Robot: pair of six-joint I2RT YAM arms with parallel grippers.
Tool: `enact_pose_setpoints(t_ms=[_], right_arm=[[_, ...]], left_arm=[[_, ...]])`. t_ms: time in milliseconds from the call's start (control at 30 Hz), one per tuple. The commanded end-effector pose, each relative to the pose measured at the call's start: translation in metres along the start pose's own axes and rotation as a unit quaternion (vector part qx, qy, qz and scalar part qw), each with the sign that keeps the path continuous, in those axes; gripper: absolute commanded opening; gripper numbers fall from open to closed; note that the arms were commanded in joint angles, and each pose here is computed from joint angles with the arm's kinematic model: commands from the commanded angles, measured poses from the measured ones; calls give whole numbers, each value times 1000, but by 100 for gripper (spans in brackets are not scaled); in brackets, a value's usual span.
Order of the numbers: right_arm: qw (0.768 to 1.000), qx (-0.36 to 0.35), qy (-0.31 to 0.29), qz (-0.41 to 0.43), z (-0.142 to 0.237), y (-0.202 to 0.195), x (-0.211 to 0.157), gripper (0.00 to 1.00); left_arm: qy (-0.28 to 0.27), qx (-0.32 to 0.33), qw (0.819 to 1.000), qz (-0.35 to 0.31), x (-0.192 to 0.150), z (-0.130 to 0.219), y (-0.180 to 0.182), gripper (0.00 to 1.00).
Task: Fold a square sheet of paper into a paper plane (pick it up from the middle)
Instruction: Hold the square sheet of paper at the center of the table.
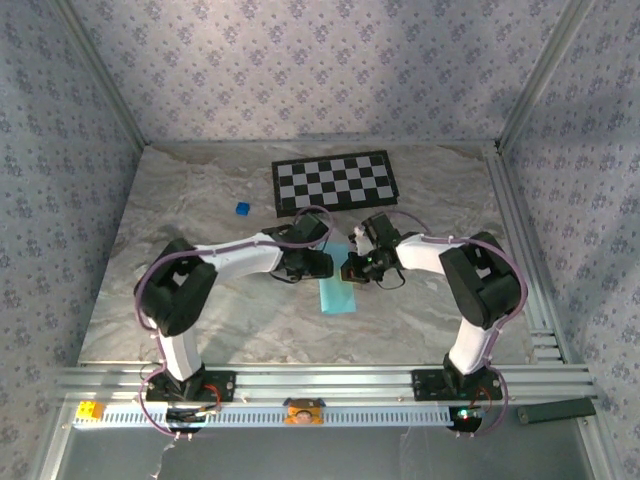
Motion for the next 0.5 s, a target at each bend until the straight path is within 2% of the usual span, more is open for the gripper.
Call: enact_pose_setpoints(t_ms=[0, 100, 267, 333, 467], right_arm=[[996, -76, 37, -19, -8, -35, -12, 0], [996, -73, 37, -24, -9, -34, -11, 0], [996, -80, 36, -33, -11, -35, -13, 0], [995, -81, 37, -36, -11, -36, -14, 0], [995, -84, 36, -39, -11, -37, -15, 0]], left_arm=[[-77, -29, 996, 19, 19, 39, -8, 57], [-90, -75, 993, 24, 17, 47, -14, 50], [-71, -181, 980, 40, 11, 35, -31, 16], [-60, -197, 978, 41, 9, 27, -33, 2], [-44, -192, 979, 45, 3, 11, -28, 0]])
Point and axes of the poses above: each hand's point on the last joint's axis, 136 mm out from that joint toward the fingers, its own z axis back along the fingers, its own y axis along the line the jaws close on, x = y × z, the point moved 6 cm from there along z, back along the fingers, and after that the axes turned 11 degrees about -z, right-handed, at the moved point
